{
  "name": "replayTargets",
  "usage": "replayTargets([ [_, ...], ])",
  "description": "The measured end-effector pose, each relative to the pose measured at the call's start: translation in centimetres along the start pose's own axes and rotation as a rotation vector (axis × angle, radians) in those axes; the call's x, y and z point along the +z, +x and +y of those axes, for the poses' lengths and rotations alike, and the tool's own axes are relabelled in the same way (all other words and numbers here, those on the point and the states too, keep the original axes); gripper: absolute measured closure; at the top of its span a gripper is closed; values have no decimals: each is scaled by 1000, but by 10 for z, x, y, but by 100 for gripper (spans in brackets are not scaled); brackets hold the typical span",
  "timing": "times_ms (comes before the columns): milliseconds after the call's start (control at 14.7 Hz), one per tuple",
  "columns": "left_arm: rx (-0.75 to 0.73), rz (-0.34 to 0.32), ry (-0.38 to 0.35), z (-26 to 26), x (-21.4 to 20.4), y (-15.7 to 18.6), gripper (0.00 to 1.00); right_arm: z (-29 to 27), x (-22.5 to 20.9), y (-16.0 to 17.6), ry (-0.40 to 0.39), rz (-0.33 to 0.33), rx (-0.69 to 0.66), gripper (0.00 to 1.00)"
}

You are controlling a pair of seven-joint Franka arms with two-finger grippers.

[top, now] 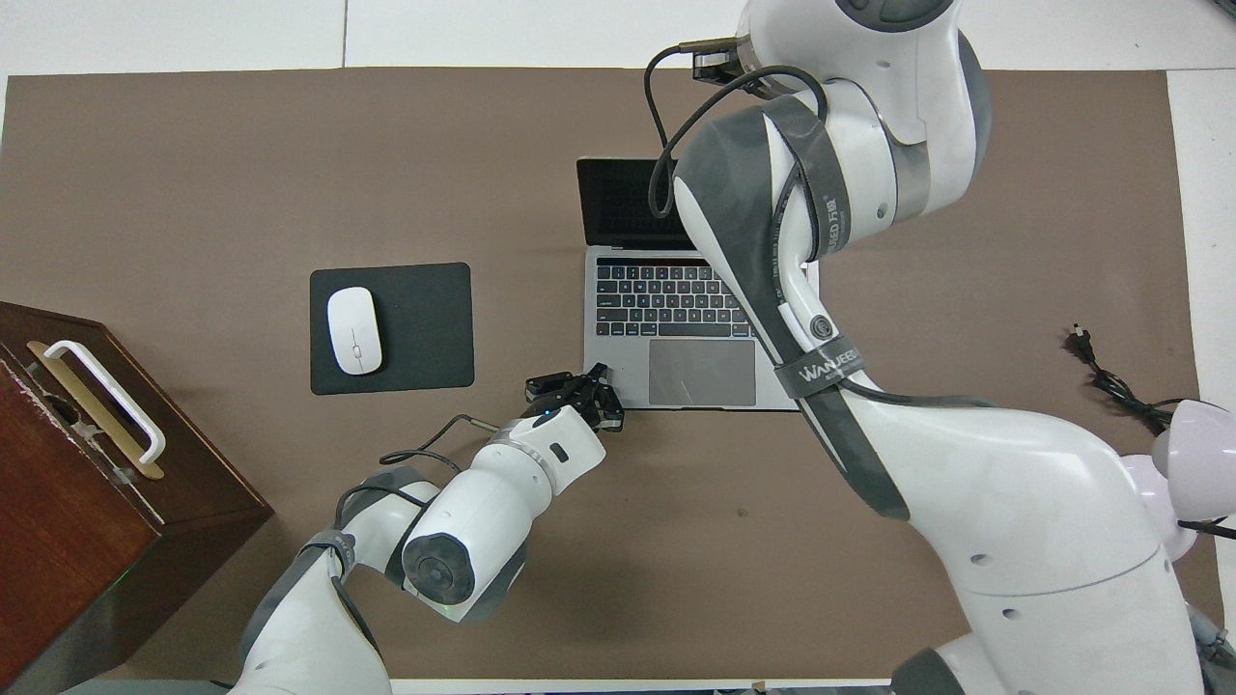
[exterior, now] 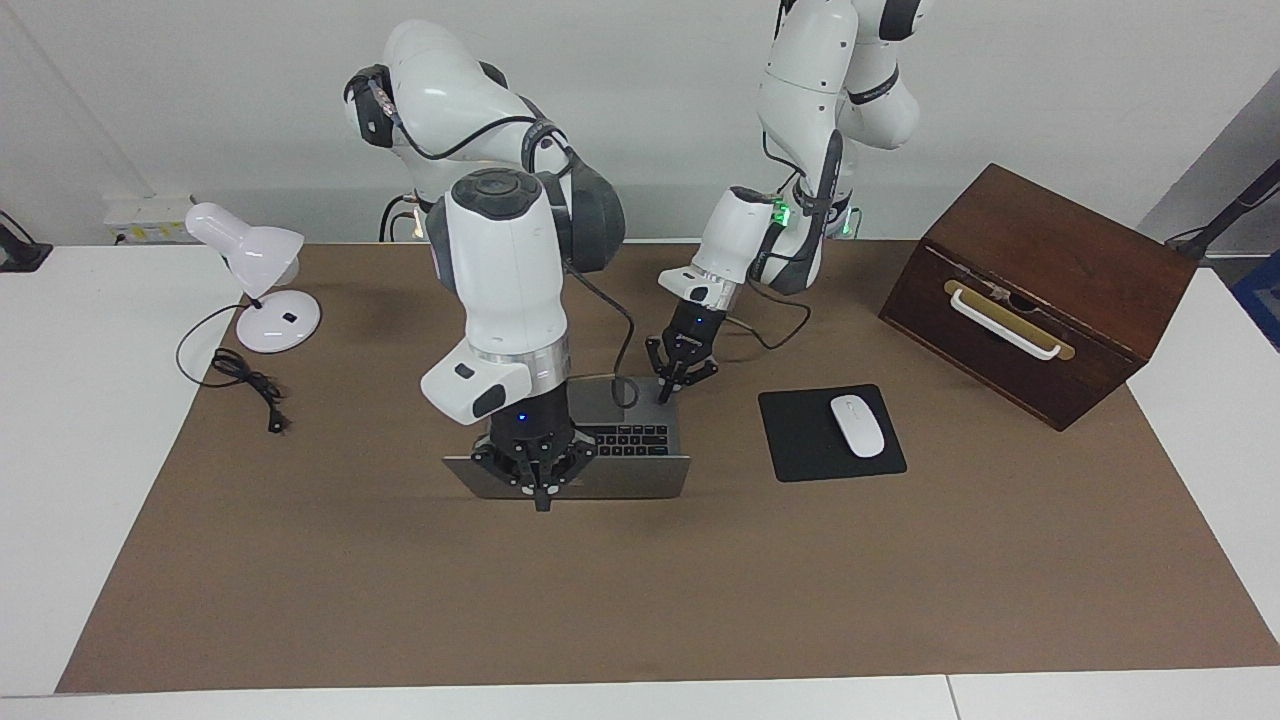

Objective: Close laptop with both arms
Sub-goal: 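Hold the laptop base with the left gripper while the right gripper grips the screen top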

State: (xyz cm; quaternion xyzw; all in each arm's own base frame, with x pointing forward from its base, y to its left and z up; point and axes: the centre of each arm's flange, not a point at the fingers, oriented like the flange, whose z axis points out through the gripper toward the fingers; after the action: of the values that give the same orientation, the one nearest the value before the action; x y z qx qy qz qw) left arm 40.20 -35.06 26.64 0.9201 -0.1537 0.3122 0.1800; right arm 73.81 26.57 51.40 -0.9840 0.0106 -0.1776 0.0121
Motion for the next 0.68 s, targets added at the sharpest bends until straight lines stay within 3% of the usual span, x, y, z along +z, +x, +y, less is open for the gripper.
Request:
replayTargets([
  [272,32,3,-3,0,-3,-5,99,-1,10,-1,56,-27,32,99],
  [680,114,3,-1,-4,-11,-13,99,22,18,-6,41,-144,82,99],
])
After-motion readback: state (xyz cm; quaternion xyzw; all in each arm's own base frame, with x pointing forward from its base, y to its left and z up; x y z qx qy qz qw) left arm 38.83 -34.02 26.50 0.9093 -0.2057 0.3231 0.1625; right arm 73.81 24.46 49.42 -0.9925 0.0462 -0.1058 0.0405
